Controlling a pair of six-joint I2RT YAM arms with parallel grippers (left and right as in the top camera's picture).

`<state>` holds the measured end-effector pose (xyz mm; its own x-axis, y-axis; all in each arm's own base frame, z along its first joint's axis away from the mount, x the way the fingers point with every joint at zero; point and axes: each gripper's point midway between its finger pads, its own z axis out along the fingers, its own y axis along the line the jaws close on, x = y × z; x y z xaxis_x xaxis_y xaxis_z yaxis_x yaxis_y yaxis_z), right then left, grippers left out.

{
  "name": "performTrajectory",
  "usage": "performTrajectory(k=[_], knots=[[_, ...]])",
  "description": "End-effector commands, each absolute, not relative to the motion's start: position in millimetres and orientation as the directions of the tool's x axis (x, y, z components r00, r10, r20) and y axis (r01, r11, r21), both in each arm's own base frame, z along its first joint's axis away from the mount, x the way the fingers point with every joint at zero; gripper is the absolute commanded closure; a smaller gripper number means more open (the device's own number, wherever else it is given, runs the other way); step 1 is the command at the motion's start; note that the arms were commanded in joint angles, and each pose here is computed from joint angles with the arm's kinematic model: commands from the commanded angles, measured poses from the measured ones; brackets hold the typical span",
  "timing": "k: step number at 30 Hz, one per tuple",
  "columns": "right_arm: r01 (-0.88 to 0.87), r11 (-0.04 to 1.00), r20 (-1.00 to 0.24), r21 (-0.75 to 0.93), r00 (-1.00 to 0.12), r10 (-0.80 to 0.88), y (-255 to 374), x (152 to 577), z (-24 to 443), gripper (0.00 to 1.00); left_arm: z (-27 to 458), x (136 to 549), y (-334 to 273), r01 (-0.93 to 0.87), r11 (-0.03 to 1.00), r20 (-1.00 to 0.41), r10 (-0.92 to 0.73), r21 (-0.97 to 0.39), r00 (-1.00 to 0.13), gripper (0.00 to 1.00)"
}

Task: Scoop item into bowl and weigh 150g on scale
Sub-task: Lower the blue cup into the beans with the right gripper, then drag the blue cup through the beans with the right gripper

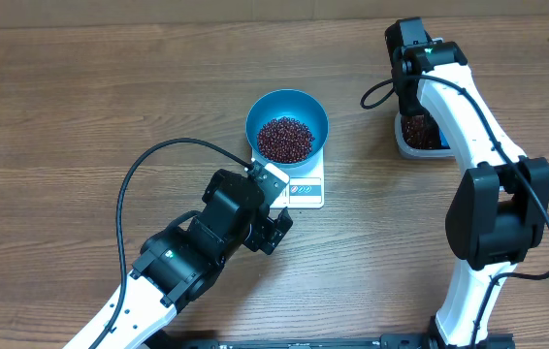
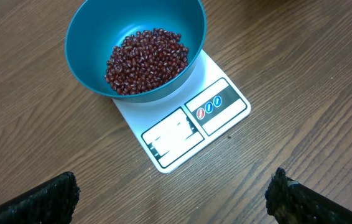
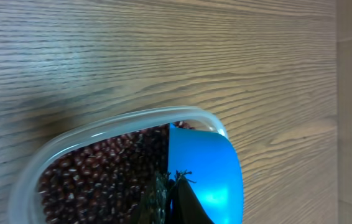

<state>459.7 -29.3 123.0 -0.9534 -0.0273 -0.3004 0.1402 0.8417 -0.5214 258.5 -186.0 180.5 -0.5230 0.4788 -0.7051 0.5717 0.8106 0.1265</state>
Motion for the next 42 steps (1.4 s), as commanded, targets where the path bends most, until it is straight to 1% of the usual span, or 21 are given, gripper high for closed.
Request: performTrajectory(k=[1,12,18,28,34,42], knots=[[0.123,0.86,-0.284,-0.495,-0.958,-0.027,-25,458,116,0.96,178,260,-184,0.556,0.821,-0.702,0.47,0.126,-0.535,0.0],[0.105,0.866,-0.258,-0.488,-0.966,-0.028,-23,452,112,0.96,178,260,-184,0.556,0.821,-0.702,0.47,0.126,-0.535,0.0],[0.09,0.889,-0.243,-0.449,-0.97,-0.024,-16,450,105,0.96,178,260,-184,0.556,0.821,-0.702,0.47,0.126,-0.535,0.0],[0.058,0.951,-0.232,-0.304,-0.973,-0.014,9,450,95,0.96,178,260,-184,0.556,0.821,-0.702,0.47,0.126,-0.535,0.01],[0.067,0.959,-0.242,-0.275,-0.97,-0.001,12,453,94,0.96,178,260,-184,0.556,0.821,-0.702,0.47,0.126,-0.535,0.0],[0.075,0.995,-0.255,-0.071,-0.965,0.055,25,461,89,0.96,178,260,-184,0.556,0.821,-0.702,0.47,0.127,-0.535,0.0]])
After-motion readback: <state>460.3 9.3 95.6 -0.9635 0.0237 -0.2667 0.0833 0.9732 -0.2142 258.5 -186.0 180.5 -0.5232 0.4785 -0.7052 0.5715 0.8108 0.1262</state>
